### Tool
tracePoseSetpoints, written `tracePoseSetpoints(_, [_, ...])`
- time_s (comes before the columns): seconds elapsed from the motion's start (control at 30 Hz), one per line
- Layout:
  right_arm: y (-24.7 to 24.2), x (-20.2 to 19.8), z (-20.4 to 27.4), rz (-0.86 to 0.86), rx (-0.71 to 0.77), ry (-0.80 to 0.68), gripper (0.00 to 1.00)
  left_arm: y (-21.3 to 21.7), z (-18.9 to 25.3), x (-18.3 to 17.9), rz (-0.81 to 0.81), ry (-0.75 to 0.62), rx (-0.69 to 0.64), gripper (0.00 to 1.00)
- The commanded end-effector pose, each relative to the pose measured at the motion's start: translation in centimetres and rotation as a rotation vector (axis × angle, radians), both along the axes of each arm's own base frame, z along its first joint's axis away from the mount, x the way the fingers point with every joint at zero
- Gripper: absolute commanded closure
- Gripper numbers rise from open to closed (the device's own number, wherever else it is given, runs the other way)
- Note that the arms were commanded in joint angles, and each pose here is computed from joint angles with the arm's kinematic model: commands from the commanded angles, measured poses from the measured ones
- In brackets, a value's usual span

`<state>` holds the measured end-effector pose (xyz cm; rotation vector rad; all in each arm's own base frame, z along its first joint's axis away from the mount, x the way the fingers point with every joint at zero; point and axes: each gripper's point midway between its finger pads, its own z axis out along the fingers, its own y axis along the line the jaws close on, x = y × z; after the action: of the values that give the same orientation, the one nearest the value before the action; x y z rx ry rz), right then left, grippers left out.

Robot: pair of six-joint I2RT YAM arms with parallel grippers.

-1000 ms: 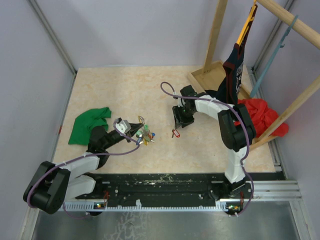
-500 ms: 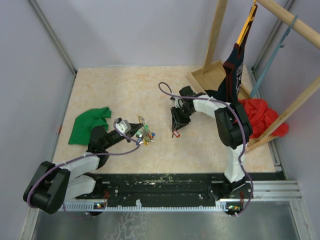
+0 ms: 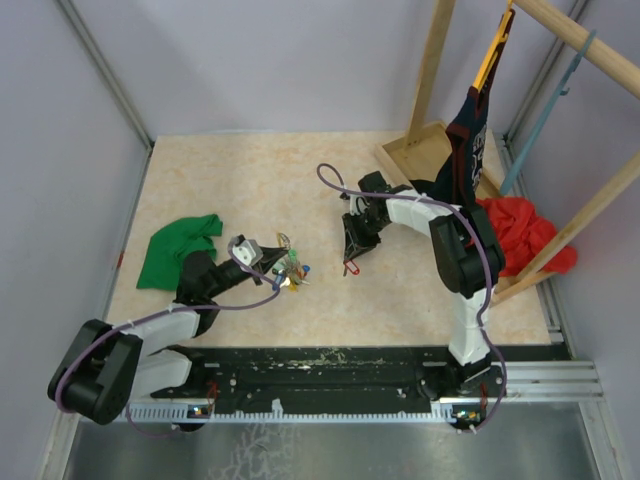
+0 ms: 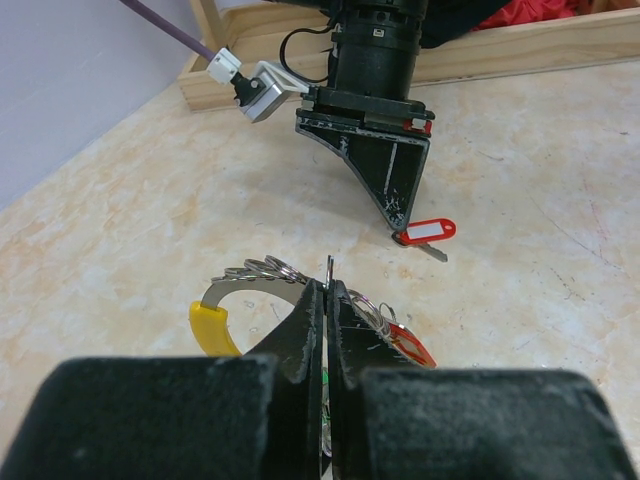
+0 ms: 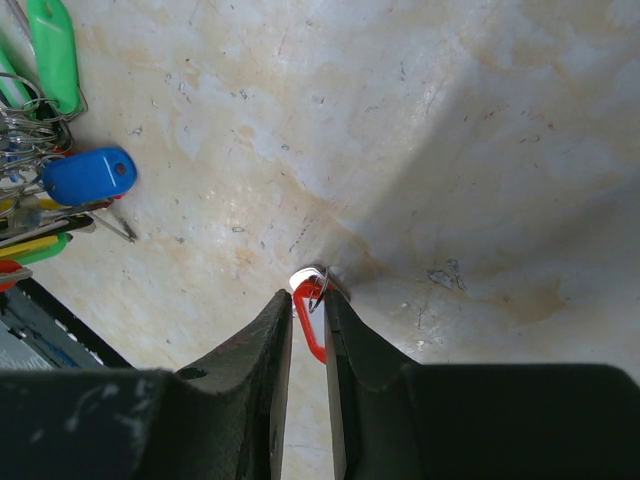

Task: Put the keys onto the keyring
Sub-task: Pick up the key from the center of the board.

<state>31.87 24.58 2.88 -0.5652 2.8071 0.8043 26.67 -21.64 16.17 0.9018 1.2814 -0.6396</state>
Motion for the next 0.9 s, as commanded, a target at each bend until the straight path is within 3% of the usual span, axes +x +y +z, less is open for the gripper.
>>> tracePoseSetpoints(0.0, [0.6, 1.1, 0.0, 0.007, 0.025, -0.017, 0.80, -0.4, 1.9, 0.4, -0.015, -0.044, -0.028, 1.00])
tracePoseSetpoints(0.23, [0.5, 1.1, -0.5, 0.007, 0.015, -0.009, 0.82, -0.4, 1.8, 0.5, -0.016, -0.040, -0.027, 1.00])
tracePoseSetpoints(0.53, [0.3, 1.1, -0.7, 0.006, -0.002, -0.009, 0.89, -0.4, 1.7, 0.5, -0.018, -0.038, -0.026, 1.00])
tracePoseSetpoints(0.7, [0.4, 0.9, -0.3, 0.023, -0.008, -0.024, 0.99, -0.4, 1.8, 0.4, -0.019, -0.038, -0.027, 1.00])
tracePoseSetpoints(0.87, [0.9, 0.9, 1.0, 0.057, 0.016, -0.086, 1.00, -0.4, 1.9, 0.4, -0.019, -0.041, -0.028, 1.00])
